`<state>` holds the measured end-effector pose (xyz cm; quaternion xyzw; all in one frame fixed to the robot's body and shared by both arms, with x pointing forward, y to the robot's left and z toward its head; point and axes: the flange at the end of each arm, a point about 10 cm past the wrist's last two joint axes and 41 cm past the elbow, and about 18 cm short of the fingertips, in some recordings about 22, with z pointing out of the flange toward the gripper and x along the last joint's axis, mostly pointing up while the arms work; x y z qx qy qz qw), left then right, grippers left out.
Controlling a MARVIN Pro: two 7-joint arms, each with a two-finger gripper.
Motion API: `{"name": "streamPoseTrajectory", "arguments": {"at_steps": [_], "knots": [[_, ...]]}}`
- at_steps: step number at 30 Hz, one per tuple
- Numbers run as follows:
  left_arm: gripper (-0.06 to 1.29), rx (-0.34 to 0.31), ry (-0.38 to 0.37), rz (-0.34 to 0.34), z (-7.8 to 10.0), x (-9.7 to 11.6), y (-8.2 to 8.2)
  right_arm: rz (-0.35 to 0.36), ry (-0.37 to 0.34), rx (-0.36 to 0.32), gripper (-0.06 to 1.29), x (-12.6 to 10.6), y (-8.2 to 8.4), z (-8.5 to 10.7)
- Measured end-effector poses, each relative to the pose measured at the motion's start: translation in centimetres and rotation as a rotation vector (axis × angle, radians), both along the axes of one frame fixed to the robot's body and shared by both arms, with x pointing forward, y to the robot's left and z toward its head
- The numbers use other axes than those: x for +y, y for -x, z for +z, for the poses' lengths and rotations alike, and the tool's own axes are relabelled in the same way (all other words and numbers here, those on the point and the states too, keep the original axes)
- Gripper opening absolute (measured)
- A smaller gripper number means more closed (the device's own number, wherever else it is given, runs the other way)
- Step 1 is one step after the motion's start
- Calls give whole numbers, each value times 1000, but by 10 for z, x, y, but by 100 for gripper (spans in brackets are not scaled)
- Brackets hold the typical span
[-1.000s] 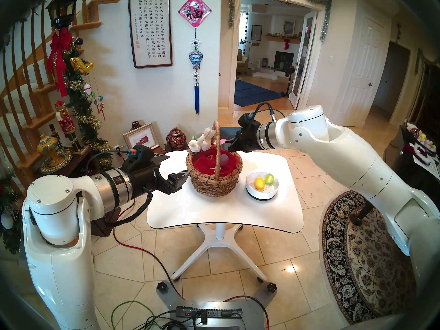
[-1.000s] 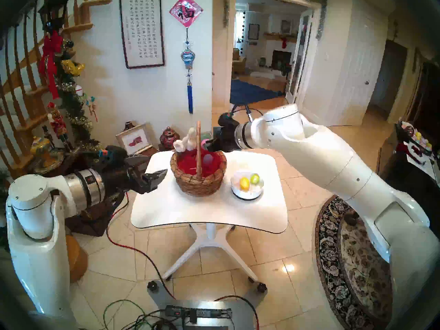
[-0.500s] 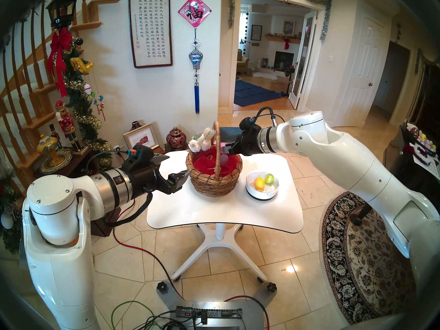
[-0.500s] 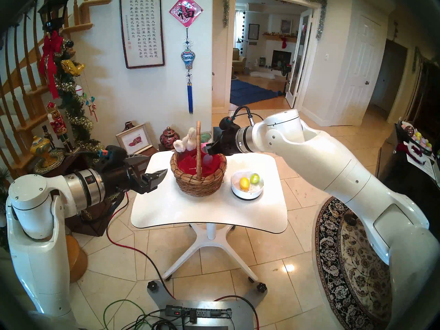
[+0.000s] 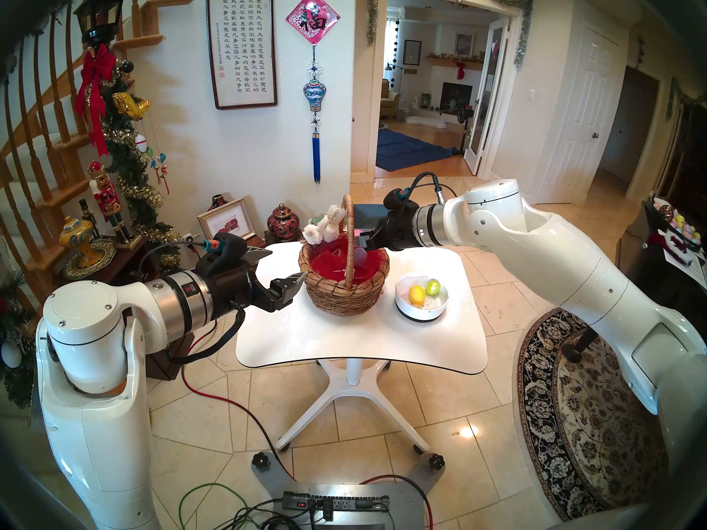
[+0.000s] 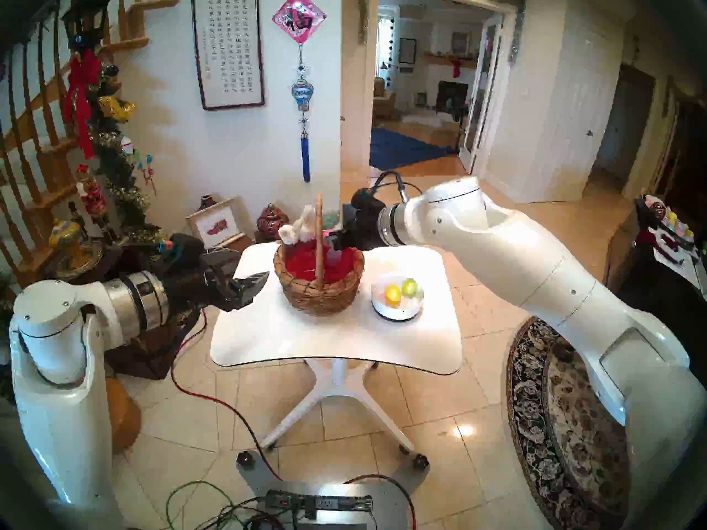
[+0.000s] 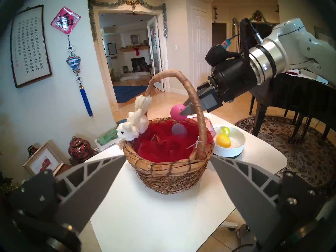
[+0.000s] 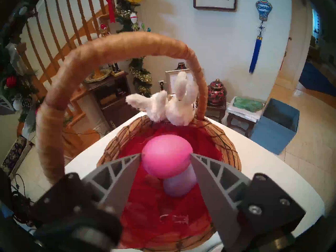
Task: Put easter egg into basket
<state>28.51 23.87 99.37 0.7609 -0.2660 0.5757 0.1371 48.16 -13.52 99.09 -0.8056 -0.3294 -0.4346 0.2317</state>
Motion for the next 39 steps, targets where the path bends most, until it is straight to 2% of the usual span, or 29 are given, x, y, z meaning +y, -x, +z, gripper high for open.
{"name": "streamPoseTrajectory", "arguments": {"at_steps": [15,19,39], "knots": [[126,0,0,0,0,0,0,4,3,-4,72,0,0,-1],[126,0,0,0,0,0,0,4,4,-4,80,0,0,-1],[126,0,0,0,0,0,0,-32,47,-9,80,-10,5,7]]}}
